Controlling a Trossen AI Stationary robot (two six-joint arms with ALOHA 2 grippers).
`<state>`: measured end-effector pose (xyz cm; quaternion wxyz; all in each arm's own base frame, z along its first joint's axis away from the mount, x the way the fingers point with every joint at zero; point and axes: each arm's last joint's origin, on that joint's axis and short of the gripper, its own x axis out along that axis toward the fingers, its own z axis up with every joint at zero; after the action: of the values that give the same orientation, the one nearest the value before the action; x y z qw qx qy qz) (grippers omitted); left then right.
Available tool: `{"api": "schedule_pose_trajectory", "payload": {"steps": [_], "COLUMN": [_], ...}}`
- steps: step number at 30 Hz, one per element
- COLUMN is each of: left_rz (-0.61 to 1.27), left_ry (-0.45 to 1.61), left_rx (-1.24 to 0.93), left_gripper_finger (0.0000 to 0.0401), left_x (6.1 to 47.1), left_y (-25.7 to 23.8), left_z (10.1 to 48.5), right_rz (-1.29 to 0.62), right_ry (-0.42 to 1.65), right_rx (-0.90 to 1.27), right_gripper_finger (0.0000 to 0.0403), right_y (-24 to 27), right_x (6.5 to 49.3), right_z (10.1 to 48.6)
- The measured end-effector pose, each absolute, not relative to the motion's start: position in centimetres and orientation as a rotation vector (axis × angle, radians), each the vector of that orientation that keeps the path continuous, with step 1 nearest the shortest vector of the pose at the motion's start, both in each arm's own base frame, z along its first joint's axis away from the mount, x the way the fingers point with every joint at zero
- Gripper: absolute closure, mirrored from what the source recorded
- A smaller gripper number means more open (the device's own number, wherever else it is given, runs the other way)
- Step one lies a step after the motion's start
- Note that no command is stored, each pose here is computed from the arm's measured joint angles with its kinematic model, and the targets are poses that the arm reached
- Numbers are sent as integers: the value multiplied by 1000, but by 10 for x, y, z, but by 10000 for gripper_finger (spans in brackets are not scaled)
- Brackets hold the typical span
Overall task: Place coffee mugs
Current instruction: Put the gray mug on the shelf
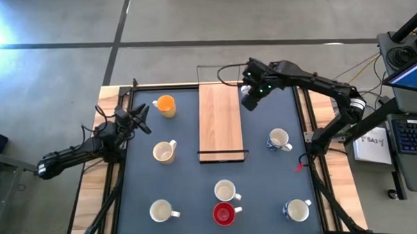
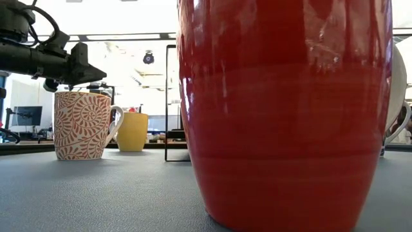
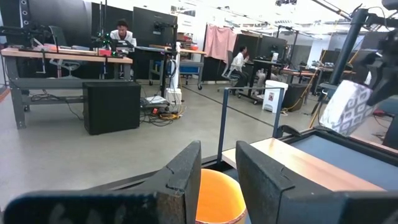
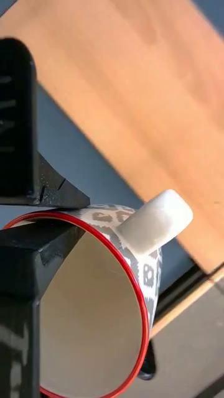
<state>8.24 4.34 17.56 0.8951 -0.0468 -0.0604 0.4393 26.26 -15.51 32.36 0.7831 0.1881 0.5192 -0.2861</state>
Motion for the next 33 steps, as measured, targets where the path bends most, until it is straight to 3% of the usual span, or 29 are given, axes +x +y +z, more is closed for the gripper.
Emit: {"api": "schedule_pose_trajectory", "payload": {"steps": [13,33], "left_rz": [911,911], "left_ry": [-125,-125], "left_rx": [-97,-97], "left_gripper_finger": [317,317], "left_x": [82,82], "left_y": [43,43], "left_z": [176,176], "right_rz": [-613,-706], "right_ry": [1187,1159], "right_rx": [428,537], "right_gripper_finger": [389,390], "right_y": [-170,-202], "right_x": [314,359], "right_z": [297,280]}}
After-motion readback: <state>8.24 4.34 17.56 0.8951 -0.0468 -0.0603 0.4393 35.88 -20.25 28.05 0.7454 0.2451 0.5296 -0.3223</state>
